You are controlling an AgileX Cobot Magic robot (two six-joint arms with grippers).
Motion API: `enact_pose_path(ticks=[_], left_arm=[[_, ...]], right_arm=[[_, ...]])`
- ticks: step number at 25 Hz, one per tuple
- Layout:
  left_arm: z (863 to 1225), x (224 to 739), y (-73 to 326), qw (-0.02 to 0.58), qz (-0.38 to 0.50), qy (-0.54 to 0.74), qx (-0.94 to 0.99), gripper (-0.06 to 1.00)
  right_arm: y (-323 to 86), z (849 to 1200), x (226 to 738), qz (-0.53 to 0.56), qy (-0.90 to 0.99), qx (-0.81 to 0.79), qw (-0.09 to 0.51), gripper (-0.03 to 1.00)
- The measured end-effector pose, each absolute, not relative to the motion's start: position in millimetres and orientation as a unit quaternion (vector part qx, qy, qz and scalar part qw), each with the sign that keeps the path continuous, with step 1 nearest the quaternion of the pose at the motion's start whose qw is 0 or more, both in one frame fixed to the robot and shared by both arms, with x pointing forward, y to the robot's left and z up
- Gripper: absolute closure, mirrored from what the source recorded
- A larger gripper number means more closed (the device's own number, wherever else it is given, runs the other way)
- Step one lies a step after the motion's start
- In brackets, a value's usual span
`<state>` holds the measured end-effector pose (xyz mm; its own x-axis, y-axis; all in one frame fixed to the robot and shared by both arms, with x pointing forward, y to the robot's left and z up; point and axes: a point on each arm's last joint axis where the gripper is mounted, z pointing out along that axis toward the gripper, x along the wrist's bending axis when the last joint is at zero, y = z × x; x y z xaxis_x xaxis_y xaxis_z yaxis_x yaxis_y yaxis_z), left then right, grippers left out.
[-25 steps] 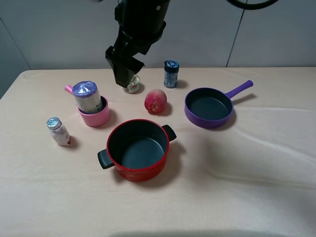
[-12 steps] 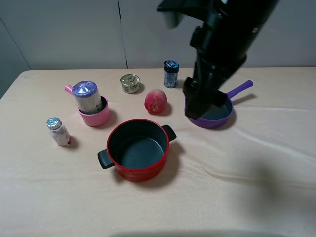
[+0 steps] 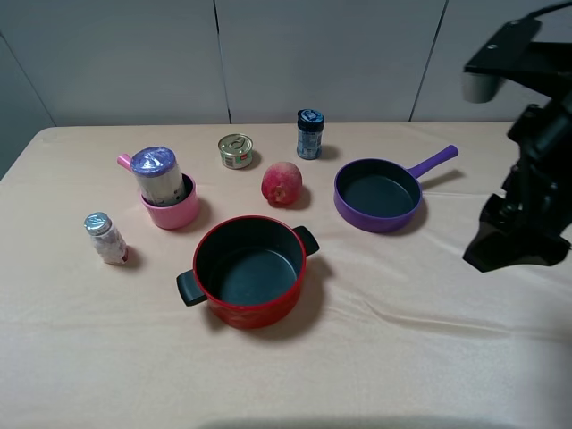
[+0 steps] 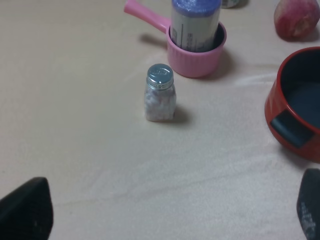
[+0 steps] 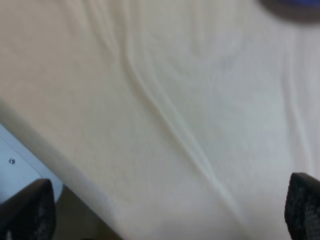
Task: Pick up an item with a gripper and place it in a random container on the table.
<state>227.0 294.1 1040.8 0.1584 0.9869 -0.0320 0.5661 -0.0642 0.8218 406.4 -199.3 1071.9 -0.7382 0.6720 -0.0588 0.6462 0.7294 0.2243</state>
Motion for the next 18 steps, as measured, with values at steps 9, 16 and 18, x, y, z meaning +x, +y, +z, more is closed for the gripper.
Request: enact_pose_path(ticks=[9,16,18], left_arm=[[1040.8,227.0,294.1,0.362,0.29,0.58,0.669,-0.05],[1040.8,227.0,294.1,0.362,0.29,0.58,0.669,-0.05],[1040.8,227.0,294.1,0.362,0.29,0.58,0.669,-0.05]], right_arm=[[-256.0,1079.6,351.5,0.166,0.855,0.472,0.136,0.27],[-276.4,1089.2,313.1,0.231,0.796,0.527,0.19,0.27],[-279.3,1092.4,304.5,0.248,0.781,0.536,0.2,0.27]])
